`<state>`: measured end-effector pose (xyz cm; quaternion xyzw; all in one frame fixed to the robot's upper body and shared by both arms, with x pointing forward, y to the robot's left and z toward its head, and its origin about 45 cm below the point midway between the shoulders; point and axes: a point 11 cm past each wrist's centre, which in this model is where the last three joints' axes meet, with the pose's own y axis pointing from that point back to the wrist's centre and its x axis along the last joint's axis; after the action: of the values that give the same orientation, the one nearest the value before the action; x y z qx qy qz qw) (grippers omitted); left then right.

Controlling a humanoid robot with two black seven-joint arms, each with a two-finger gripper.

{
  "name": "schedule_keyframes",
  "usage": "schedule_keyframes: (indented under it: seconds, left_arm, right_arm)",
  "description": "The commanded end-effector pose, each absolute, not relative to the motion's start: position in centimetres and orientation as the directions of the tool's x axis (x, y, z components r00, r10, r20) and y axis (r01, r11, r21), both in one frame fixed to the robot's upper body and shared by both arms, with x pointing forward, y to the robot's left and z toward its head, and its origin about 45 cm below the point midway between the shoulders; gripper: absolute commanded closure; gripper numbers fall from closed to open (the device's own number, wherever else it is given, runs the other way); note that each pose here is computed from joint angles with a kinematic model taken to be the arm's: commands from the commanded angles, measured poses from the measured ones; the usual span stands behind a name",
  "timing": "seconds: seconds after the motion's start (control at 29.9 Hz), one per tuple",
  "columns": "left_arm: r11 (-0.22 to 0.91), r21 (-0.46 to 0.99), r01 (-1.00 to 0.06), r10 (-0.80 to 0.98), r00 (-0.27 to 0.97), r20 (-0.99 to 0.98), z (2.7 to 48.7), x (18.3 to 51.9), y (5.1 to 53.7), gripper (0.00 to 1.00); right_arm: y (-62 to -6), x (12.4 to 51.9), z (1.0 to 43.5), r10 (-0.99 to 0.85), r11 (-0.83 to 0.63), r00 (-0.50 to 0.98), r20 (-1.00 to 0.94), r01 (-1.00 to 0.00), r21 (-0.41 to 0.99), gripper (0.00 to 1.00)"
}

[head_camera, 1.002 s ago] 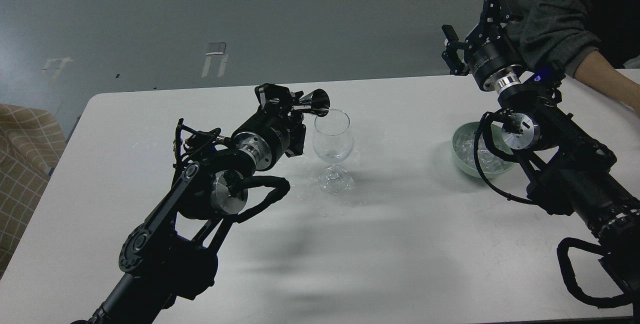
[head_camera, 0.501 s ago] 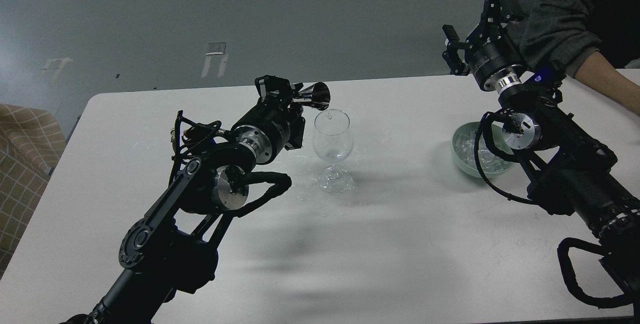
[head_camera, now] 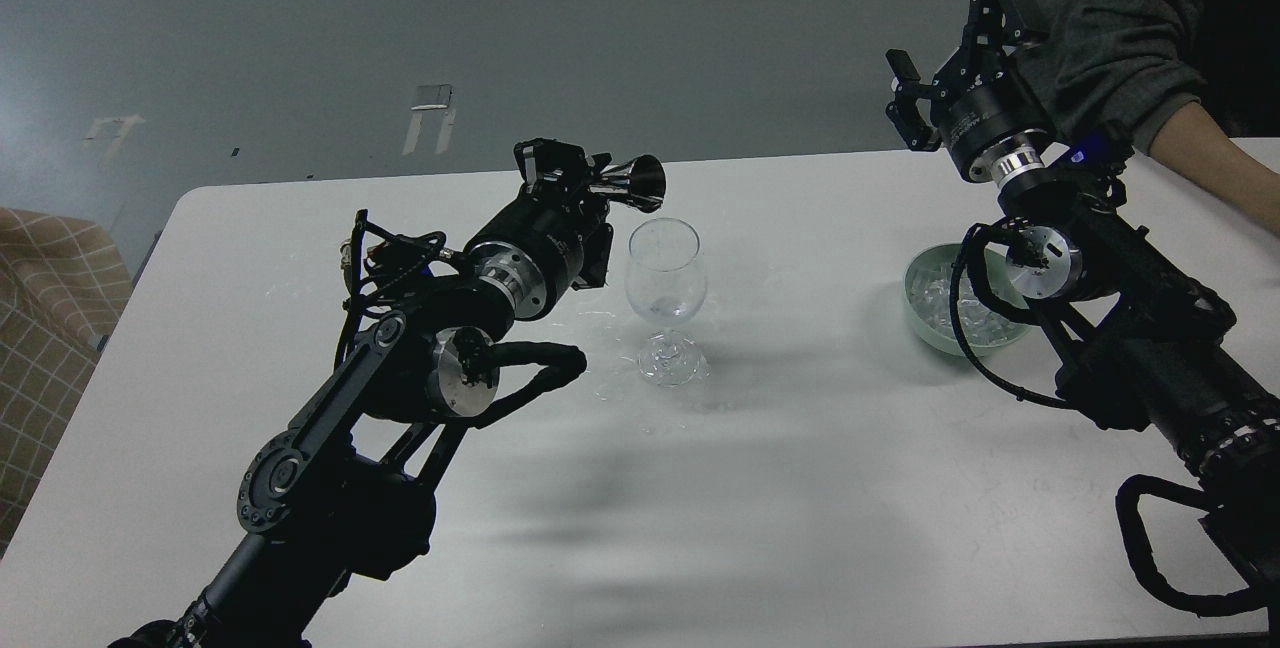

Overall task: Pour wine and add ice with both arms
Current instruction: 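Tilt the jigger over the wine glass with the left gripper to pour, then rotate the jigger upright and move it away from the glass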

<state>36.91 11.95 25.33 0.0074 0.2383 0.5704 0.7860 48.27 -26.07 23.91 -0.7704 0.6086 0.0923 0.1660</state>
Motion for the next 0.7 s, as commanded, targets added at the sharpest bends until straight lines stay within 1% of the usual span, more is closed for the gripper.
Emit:
schedule_keyframes:
  seconds: [0.0,0.67]
  left_arm:
    - [0.346,0.279,-0.896,0.905,0.241,-0.351,25.4,37.0,12.1,1.0]
    - [0.32,0.246,-0.915,0.931,0.257,-0.258,26.2,36.7,13.2,1.0]
  right_arm:
    - [-26.1,48.3,23.9,-0.907,-0.204,0.242,-0.344,-0.968,-0.143,0.0]
    - [-26.1,48.3,23.9,-0.907,-0.204,0.242,-0.344,-0.968,-0.143,0.0]
